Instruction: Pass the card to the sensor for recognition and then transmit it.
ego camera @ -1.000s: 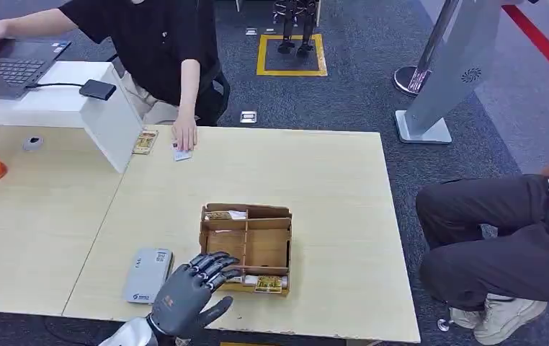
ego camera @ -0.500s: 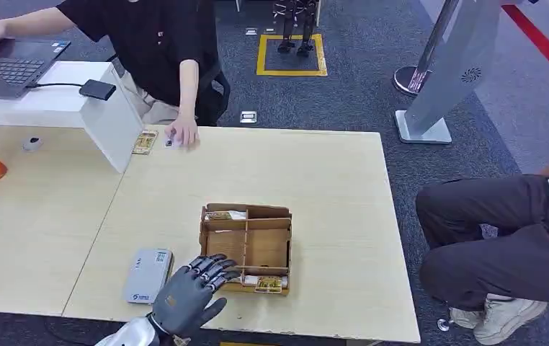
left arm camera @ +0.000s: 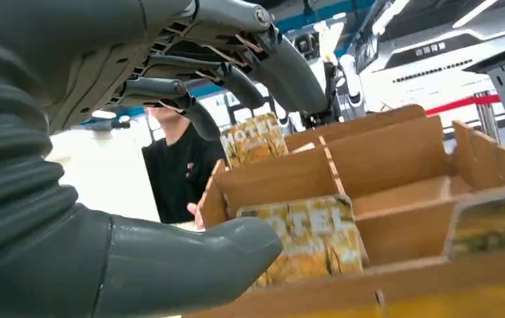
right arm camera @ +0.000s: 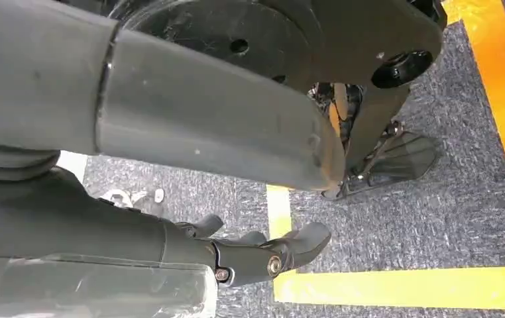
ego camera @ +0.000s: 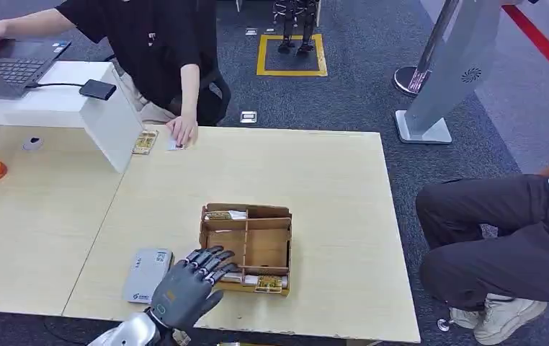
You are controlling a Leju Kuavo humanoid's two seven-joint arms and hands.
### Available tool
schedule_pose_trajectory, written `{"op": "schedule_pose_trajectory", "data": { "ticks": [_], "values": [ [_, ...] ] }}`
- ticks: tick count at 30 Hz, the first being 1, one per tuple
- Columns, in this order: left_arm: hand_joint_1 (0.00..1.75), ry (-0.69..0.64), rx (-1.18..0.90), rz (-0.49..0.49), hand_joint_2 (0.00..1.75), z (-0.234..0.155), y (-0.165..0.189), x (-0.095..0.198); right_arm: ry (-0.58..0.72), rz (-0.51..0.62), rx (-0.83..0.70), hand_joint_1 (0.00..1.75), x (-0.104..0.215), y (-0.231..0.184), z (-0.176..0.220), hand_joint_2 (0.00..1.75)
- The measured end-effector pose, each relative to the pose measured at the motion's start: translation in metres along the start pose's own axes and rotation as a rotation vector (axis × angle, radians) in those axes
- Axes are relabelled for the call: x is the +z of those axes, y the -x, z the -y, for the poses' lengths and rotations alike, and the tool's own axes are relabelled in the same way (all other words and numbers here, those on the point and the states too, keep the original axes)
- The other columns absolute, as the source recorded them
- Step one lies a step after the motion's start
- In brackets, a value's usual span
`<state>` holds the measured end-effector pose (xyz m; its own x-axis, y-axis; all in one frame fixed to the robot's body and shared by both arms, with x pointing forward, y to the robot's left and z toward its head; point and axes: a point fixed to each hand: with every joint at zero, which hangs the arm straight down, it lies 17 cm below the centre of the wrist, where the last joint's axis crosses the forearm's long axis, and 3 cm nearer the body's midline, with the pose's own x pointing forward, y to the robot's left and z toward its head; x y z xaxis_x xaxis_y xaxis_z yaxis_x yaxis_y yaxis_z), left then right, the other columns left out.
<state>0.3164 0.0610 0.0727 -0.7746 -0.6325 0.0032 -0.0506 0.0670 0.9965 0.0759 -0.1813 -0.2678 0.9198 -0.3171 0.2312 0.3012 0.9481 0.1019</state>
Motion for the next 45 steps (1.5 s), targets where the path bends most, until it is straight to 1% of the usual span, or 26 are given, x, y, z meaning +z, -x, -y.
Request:
{"op": "schedule_pose_trajectory", "data": {
  "ticks": [9, 12, 13, 15, 22, 25, 26, 30, 34, 36, 39, 41, 42, 45],
  "values": [
    [0.49, 0.005, -0.037, 0.001, 1.75, -0.008, 0.015, -0.008, -0.001, 0.0, 0.0, 0.0, 0.0, -0.001, 0.0, 0.0],
    [0.52, 0.004, -0.041, 0.001, 1.75, -0.009, 0.016, -0.009, -0.001, 0.0, 0.0, 0.0, 0.0, -0.001, 0.0, 0.0],
    [0.51, 0.012, -0.042, 0.0, 1.75, -0.008, 0.018, -0.009, -0.001, 0.0, 0.001, 0.0, 0.0, -0.001, 0.0, 0.0],
    [0.52, 0.036, -0.04, 0.001, 1.75, -0.005, 0.021, -0.008, -0.001, 0.001, 0.0, 0.0, 0.0, -0.001, -0.001, 0.0],
    [0.54, 0.151, -0.029, 0.013, 1.75, 0.007, 0.045, 0.0, -0.003, -0.001, 0.008, 0.0, 0.0, -0.002, -0.001, 0.0],
    [0.51, 0.149, -0.042, 0.012, 1.75, 0.004, 0.051, 0.0, -0.003, -0.005, 0.008, 0.0, 0.0, -0.001, -0.001, 0.0],
    [0.52, 0.147, -0.045, 0.012, 1.75, 0.003, 0.052, 0.0, -0.002, -0.005, 0.008, 0.0, 0.0, -0.002, -0.001, 0.0],
    [0.44, 0.144, -0.047, 0.015, 1.75, -0.004, 0.056, -0.003, -0.003, -0.007, 0.005, 0.0, -0.001, -0.002, -0.001, 0.0],
    [0.47, 0.154, -0.054, 0.017, 1.75, -0.01, 0.063, -0.004, 0.002, -0.006, 0.0, 0.0, -0.001, -0.003, 0.001, 0.0],
    [0.44, 0.153, -0.059, 0.018, 1.75, -0.013, 0.066, -0.004, 0.002, -0.005, -0.001, 0.0, -0.001, -0.003, 0.002, 0.0],
    [0.44, 0.152, -0.062, 0.021, 1.75, -0.015, 0.066, -0.004, 0.003, -0.006, -0.001, 0.0, -0.001, -0.004, 0.002, 0.0],
    [0.47, 0.155, -0.064, 0.022, 1.75, -0.016, 0.067, -0.004, 0.004, -0.005, -0.001, 0.0, -0.001, -0.004, 0.003, 0.0],
    [0.45, 0.159, -0.063, 0.022, 1.75, -0.015, 0.068, -0.004, 0.004, -0.005, -0.002, 0.0, -0.001, -0.004, 0.003, 0.0],
    [0.44, 0.166, 0.019, 0.041, 1.75, -0.016, 0.063, -0.002, 0.005, -0.004, -0.002, 0.0, -0.001, -0.005, 0.004, 0.0]
  ]
}}
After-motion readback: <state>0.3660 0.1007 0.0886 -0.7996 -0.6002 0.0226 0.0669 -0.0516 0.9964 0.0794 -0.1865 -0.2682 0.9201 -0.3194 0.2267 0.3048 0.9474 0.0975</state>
